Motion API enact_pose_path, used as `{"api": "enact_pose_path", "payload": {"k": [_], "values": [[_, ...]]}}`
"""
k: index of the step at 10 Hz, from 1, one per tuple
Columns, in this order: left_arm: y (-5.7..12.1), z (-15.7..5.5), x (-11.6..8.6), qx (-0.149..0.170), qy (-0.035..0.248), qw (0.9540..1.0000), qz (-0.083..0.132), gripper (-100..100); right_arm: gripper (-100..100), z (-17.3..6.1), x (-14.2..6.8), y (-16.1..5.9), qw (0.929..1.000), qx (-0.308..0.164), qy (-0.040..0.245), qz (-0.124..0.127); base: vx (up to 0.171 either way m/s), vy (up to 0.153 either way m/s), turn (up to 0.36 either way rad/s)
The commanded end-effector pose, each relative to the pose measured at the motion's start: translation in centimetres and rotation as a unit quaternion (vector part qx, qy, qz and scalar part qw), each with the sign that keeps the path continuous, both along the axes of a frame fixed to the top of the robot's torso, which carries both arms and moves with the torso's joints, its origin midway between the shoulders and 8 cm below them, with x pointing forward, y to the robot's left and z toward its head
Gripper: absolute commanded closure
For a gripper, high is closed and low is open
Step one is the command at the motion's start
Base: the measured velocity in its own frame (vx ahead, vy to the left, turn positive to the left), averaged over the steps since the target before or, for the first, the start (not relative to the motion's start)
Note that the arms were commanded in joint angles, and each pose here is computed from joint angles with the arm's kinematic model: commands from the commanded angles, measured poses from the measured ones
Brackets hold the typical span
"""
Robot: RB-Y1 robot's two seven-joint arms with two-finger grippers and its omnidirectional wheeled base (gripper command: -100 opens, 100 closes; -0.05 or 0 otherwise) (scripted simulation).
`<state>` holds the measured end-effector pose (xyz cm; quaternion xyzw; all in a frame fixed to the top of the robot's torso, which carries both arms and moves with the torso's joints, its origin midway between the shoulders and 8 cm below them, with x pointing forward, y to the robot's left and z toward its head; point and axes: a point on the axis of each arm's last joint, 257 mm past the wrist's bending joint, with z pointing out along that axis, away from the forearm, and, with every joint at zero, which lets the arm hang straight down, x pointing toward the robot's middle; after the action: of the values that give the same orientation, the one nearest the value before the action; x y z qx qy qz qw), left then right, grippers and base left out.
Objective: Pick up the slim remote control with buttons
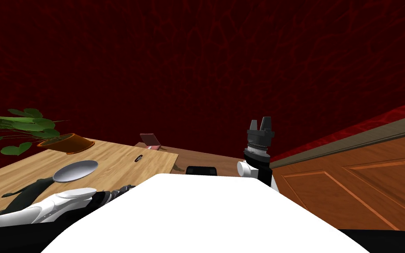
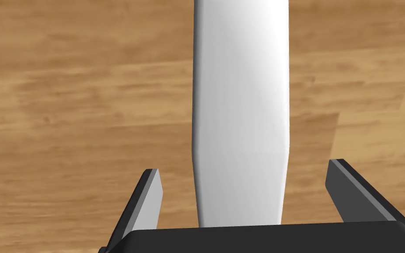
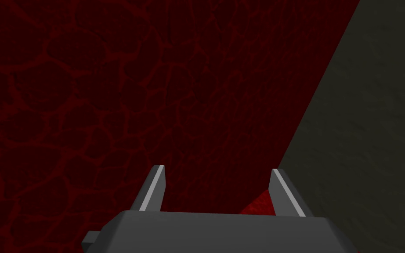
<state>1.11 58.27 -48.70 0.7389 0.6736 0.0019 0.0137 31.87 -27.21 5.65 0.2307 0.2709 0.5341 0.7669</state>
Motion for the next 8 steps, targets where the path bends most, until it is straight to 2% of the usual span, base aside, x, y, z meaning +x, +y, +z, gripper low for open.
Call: {"api": "enact_pose_path", "payload": {"k": [1,2,3,4,7,8], "values": [[-0.3,-0.5,-0.8,0.005,0.007,0.9999,-0.011,-100,0,0.0,0.0,0.0,1.0,0.0,0.0,0.0,0.035,0.031,-0.031],[-0.2,-0.4,-0.5,0.003,0.005,1.0,-0.007,-100,0,0.0,0.0,0.0,1.0,0.0,0.0,0.0,0.016,0.014,-0.006],[-0.2,-0.4,-0.5,0.004,0.005,1.0,-0.008,0,0,0.0,0.0,0.0,1.0,0.0,0.0,0.0,0.0,0.0,0.0],[-0.7,-1.4,-0.5,0.004,0.002,1.0,-0.005,-100,0,0.0,0.0,0.0,1.0,0.0,0.0,0.0,-0.02,0.015,-0.042],[-1.6,-2.8,-0.4,0.005,-0.002,1.0,-0.001,-100,0,0.0,0.0,0.0,1.0,0.0,0.0,0.0,-0.03,0.034,-0.043],[-1.5,-2.4,-0.4,0.004,-0.001,1.0,-0.002,-100,0,0.0,0.0,0.0,1.0,0.0,0.0,0.0,-0.01,0.015,-0.006]]}}
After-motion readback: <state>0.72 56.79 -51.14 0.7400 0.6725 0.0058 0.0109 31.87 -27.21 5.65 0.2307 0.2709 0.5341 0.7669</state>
